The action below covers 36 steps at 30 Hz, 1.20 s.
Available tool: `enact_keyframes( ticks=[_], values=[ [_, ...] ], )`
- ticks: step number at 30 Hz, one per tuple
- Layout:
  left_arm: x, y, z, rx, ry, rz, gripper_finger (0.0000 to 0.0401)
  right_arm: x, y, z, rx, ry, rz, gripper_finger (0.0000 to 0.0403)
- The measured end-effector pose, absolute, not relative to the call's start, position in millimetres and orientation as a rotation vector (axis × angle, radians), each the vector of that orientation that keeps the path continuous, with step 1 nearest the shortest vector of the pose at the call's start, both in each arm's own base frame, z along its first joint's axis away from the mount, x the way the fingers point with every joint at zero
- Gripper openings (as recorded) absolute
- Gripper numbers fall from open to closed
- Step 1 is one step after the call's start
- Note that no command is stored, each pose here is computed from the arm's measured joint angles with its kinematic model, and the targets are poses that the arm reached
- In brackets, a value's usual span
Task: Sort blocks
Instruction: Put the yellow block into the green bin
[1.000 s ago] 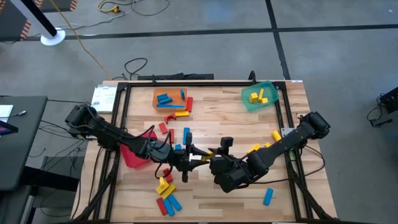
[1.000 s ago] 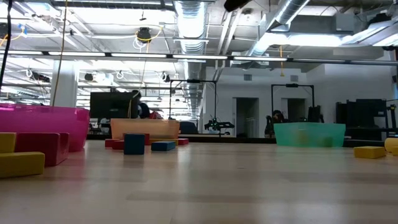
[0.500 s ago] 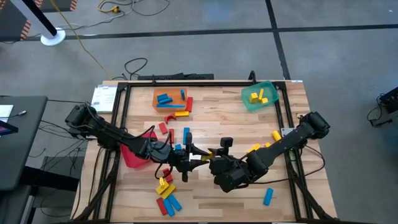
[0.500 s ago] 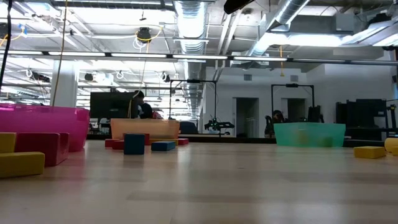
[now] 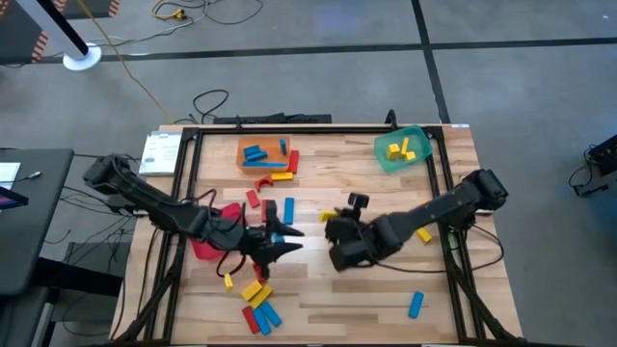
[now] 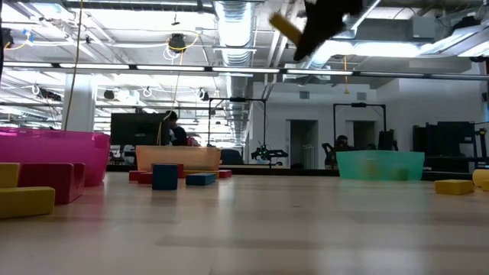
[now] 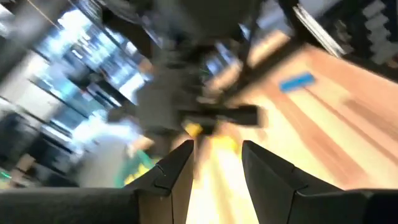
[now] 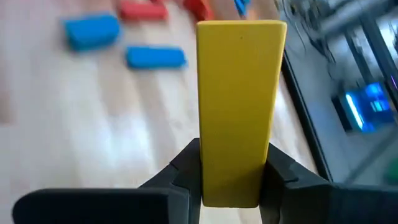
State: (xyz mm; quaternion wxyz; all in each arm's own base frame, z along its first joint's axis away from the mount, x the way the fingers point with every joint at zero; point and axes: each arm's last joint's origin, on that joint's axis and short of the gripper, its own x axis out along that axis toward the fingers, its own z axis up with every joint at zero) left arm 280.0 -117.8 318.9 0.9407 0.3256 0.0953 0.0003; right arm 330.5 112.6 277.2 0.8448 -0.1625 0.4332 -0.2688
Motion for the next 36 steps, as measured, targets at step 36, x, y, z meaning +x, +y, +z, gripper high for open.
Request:
enact_keyframes(
  ticks=[36],
  values=[
    [207, -174, 222, 0.331, 0.462, -0.188, 0.0133, 254, -211, 265, 0.308, 1.474, -0.763, 0.0113]
  ],
)
